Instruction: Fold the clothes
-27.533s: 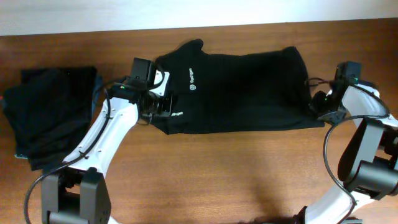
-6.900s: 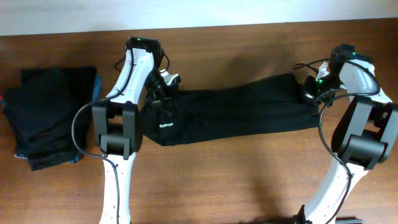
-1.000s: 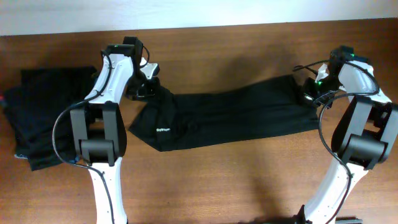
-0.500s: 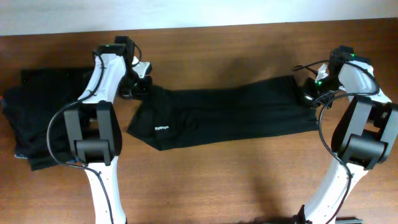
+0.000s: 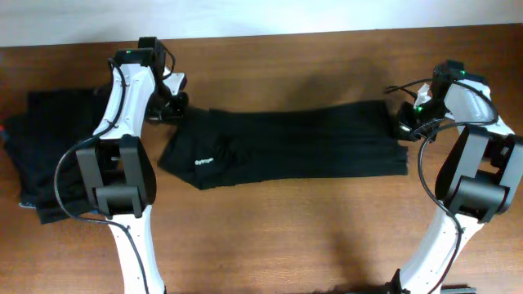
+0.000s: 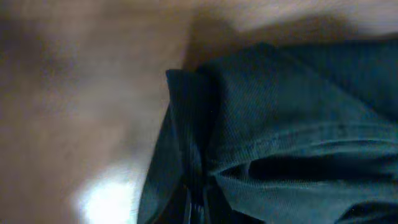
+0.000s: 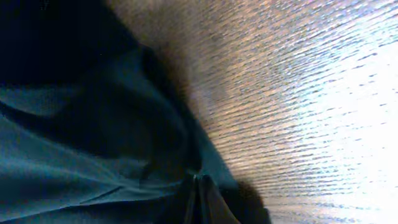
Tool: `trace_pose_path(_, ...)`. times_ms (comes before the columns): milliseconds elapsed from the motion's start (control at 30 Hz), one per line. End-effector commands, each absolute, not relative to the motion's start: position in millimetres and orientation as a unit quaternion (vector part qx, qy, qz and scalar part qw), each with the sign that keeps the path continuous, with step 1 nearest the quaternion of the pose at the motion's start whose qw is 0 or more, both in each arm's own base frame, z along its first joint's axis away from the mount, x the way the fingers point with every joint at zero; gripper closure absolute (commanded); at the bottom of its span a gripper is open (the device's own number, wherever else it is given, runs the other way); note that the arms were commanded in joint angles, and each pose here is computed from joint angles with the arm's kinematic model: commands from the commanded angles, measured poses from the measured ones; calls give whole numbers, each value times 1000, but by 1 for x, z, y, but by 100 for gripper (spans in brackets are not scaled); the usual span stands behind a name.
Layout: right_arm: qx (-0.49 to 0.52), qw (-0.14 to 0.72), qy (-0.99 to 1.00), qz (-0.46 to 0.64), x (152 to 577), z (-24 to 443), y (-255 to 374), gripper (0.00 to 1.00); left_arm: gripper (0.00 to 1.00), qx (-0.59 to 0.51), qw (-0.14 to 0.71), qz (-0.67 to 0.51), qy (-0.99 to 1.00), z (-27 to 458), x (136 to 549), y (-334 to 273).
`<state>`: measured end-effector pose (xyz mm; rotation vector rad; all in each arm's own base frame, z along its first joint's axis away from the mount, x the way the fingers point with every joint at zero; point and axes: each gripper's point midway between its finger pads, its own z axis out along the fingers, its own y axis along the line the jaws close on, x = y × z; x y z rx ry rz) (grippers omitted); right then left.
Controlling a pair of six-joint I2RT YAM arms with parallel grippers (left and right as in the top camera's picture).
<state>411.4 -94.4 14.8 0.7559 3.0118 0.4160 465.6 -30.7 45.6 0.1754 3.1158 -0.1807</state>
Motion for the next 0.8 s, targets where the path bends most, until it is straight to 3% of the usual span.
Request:
trace_pose_path(0, 241, 8, 964, 109, 408, 18, -103, 95, 97, 31, 7, 29, 999, 68, 459, 7)
trace_pose_path(200, 241, 8, 964, 109, 408, 18, -102, 95, 79, 32, 4, 28, 999, 68, 458, 7)
trace_pose_path(433, 241, 10, 964, 112, 409, 19, -102, 94, 77, 30, 3, 34, 999, 68, 457, 10)
trace_pose_path(500, 239, 19, 964, 116, 414, 19, -102, 73, 77, 31, 3, 34, 999, 68, 458, 10)
trace_pose_path(567, 239, 22, 964, 116, 415, 19, -102, 63, 77, 31, 4, 34, 999, 68, 458, 9)
trace_pose_path(667, 239, 24, 964, 116, 416, 19, -102, 55, 76, 31, 3, 33, 999, 68, 457, 9)
trace_pose_path(767, 239, 23, 964, 116, 416, 19, -102, 51, 63, 30, -6, 2, 1000, 68, 453, -2)
